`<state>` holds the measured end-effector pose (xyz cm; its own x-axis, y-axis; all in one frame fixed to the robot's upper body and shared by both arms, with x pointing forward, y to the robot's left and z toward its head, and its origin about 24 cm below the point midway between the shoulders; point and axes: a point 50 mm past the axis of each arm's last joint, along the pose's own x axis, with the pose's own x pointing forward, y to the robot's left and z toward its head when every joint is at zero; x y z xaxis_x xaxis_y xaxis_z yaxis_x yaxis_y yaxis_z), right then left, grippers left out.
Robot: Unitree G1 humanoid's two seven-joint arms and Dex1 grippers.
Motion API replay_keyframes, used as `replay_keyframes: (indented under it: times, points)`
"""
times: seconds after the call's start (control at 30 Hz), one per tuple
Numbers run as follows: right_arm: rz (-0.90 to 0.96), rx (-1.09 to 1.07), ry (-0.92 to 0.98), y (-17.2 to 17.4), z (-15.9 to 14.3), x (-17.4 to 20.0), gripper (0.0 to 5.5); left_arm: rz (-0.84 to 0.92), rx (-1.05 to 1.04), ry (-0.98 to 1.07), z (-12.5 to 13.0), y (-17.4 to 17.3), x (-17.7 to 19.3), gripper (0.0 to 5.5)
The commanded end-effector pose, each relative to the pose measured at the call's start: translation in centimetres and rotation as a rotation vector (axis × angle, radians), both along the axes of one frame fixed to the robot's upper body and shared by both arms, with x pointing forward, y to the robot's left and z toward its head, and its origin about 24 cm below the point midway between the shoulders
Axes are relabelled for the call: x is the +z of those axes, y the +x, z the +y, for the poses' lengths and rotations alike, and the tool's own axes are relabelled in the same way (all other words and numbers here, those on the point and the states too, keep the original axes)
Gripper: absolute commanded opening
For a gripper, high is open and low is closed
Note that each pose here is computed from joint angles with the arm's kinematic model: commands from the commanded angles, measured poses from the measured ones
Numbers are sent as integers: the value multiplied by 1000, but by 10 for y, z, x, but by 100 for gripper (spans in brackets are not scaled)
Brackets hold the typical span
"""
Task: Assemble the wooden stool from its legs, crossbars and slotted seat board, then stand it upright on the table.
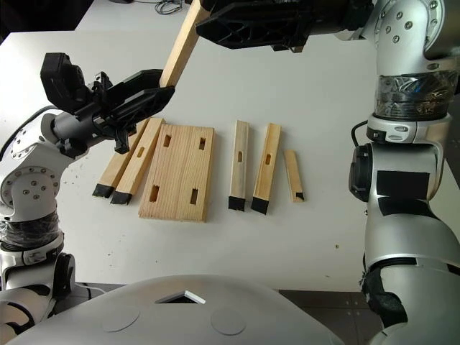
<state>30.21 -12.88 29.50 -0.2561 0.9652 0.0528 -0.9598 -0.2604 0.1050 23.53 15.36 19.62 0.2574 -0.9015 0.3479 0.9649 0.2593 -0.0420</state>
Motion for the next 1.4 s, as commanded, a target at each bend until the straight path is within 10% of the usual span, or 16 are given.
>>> replay_keyframes:
  times: [0.03, 0.5, 0.9, 1.17, 1.4]
  points:
    - [-12, 13, 16, -2, 2, -2, 352, -4, -34, 21, -4, -2, 4, 131]
    - [10, -13, 3, 1, 2, -12, 135, 14, -24, 45, -4, -2, -2, 131]
    - [42, -68, 9, 2, 1, -15, 133, 47, 34, 82, -3, 6, -8, 131]
    - [-17, -182, 0, 10, -6, -28, 133, 87, 82, 115, 1, 7, -17, 247]
    - [-222, -418, -254, 19, -67, -67, 132, 170, 275, 119, 9, -14, -52, 247]
